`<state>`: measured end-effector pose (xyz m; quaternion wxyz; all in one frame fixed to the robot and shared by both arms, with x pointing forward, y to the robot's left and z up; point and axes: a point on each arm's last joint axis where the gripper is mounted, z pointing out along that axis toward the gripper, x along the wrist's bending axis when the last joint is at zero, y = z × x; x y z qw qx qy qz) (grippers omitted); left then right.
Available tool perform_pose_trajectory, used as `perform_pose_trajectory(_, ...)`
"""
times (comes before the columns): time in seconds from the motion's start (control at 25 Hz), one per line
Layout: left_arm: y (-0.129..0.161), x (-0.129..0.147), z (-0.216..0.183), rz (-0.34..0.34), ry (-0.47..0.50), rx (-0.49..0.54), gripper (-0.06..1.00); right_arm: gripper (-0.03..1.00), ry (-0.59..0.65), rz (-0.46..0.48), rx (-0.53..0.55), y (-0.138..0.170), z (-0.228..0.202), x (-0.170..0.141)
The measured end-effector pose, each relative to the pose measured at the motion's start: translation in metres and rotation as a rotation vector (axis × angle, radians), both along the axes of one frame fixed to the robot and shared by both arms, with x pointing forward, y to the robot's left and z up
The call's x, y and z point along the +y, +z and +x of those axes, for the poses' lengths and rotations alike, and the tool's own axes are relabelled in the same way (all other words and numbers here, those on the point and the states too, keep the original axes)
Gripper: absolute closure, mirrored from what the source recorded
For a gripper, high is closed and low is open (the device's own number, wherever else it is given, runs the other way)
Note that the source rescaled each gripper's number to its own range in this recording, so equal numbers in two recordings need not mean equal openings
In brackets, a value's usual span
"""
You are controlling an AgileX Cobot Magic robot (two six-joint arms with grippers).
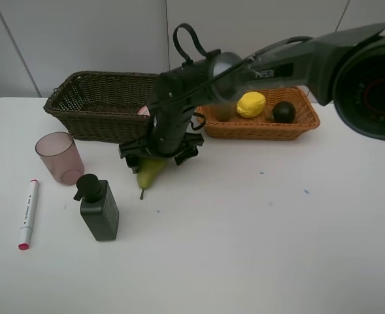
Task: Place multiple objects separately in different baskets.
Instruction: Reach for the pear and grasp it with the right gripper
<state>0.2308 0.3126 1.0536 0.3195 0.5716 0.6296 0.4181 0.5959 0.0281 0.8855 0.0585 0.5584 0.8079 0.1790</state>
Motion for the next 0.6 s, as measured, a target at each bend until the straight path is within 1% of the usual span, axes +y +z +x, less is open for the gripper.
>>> perform_pose_trajectory(0.32, 0.0, 0.0, 0.0, 0.0, 0.0, 0.0, 0.05, -0.03, -0.007, 0.027, -0.034, 0.0015, 0.0064, -0.0017)
perform_pose_trajectory(0.6, 0.0, 0.0, 0.0, 0.0, 0.0, 0.0, 0.05, -0.02, -0.006, 0.031, -0.038, 0.0018, 0.0068, -0.0013)
